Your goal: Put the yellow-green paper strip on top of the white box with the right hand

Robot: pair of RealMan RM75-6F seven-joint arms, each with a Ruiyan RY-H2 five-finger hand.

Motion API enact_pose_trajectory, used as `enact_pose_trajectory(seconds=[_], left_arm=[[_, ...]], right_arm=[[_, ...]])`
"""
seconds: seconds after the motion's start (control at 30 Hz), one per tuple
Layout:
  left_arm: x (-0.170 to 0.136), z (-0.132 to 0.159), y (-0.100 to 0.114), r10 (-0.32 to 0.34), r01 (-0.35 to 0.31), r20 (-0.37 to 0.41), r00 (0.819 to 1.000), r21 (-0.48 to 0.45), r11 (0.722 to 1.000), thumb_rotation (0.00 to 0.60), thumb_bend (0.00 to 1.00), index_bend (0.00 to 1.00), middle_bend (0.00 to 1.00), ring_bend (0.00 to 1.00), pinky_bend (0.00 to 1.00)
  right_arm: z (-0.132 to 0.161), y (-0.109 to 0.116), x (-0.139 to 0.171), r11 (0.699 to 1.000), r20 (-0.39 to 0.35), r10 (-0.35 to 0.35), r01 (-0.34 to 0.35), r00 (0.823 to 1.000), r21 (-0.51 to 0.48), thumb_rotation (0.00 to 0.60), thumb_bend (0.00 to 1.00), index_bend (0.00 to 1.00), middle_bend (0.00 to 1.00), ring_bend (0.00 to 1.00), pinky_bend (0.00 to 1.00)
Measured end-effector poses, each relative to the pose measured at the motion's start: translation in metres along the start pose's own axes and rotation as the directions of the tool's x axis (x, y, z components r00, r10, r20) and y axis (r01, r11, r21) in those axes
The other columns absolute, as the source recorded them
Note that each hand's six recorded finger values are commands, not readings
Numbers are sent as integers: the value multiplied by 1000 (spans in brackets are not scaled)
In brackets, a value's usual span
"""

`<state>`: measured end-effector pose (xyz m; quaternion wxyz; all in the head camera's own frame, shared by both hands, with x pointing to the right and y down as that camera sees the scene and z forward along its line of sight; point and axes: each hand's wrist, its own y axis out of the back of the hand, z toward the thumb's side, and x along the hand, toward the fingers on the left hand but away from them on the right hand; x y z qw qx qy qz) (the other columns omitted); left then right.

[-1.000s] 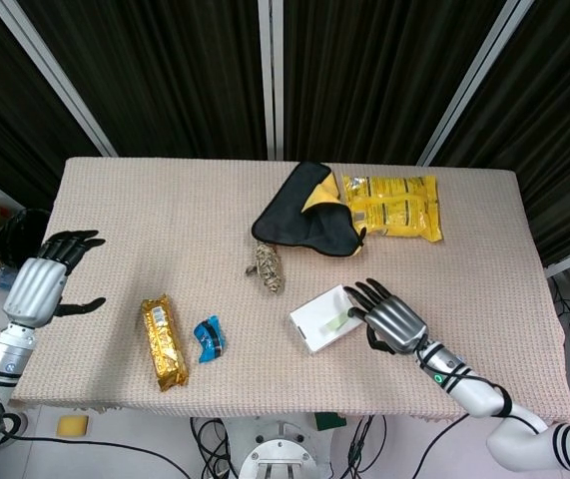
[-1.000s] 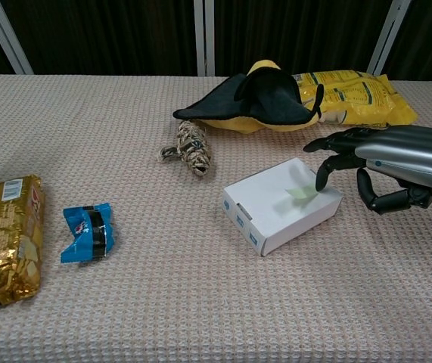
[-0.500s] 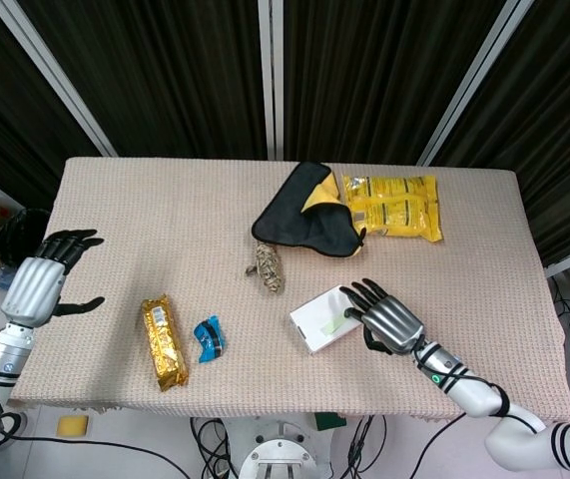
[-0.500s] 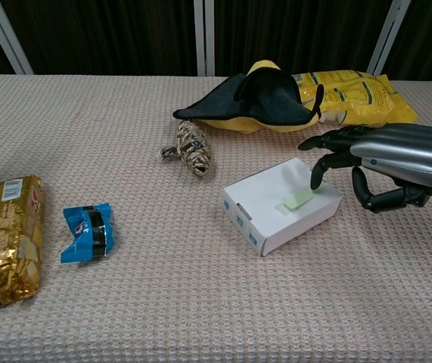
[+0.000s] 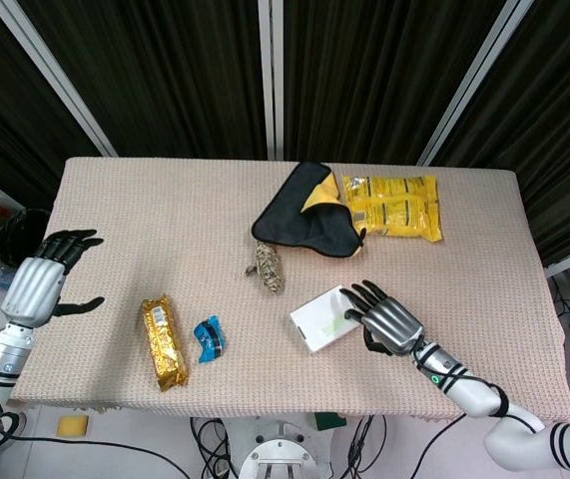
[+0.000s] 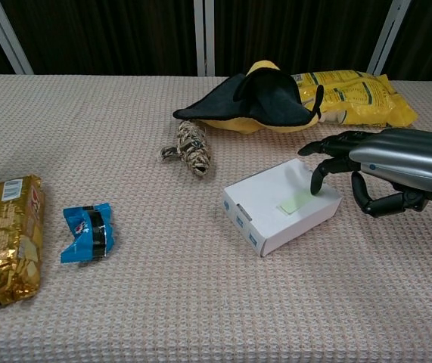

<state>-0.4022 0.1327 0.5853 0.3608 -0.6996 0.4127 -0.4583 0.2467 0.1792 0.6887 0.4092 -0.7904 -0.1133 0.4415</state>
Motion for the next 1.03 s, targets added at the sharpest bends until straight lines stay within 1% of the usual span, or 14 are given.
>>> enact_pose_trajectory(seconds=[0.1,0.3,0.37,0.4,0.47,0.57,0.67,0.7,0.77,0.8,0.83,0.9,0.97,1.03], left_arm=[[0,0,0,2,-2,0,1000,0,1000,600,15,205,147,118,123],[-5,-2,3,10,-10,-5,1000,9,1000,600,15,205,147,118,123],[-9,-3,3,15,-15,-6,1000,15,1000,600,15,205,147,118,123],[-11,-3,4,19,-19,-8,1000,22,1000,600,15,205,147,118,123],[-18,-5,3,22,-21,-12,1000,35,999,600,13,205,147,118,123],[-33,-10,-1,13,-11,-28,1000,67,998,600,5,204,147,118,123],[-46,-14,-5,11,-6,-47,999,106,994,597,0,198,147,109,123],[-52,-16,-6,15,-8,-55,998,125,992,578,0,194,147,98,123],[-60,-19,-6,27,-16,-68,997,161,987,443,0,181,136,51,121],[-66,-21,-6,38,-23,-79,996,190,981,344,0,168,119,27,119],[-71,-22,-6,46,-27,-87,995,213,977,263,0,155,102,12,117],[-81,-25,-5,61,-30,-107,992,270,962,192,0,141,85,2,110],[-89,-28,-5,63,-21,-128,990,312,950,177,0,137,85,1,103],[-99,-31,-5,52,3,-156,986,334,943,174,0,136,85,1,101]], right_arm=[[-1,8,3,999,4,-38,38,999,-8,362,1000,299,0,0,0],[-16,31,24,987,55,-151,154,987,-39,366,979,163,0,0,0],[-25,38,36,980,90,-190,194,978,-48,365,911,134,0,0,0],[-33,41,45,974,119,-215,222,969,-52,364,849,118,0,0,0],[-46,46,61,963,174,-252,265,952,-54,363,652,70,0,0,0],[-74,51,93,940,297,-316,339,901,-26,363,339,4,0,0,0],[-107,52,131,919,443,-371,391,816,49,363,144,0,0,0,0],[-118,50,146,915,498,-381,395,779,82,362,112,0,0,0,0],[-133,44,168,917,573,-379,379,726,126,357,66,0,0,0,0],[-140,39,181,922,617,-368,358,695,147,354,58,0,0,0,0],[-145,34,190,927,645,-357,342,675,155,351,55,0,0,0,0],[-150,27,203,936,681,-333,318,652,152,349,55,0,0,0,0],[-151,24,205,939,685,-320,316,655,136,348,55,0,0,0,0],[-150,22,204,941,678,-310,317,667,119,350,56,0,0,0,0]])
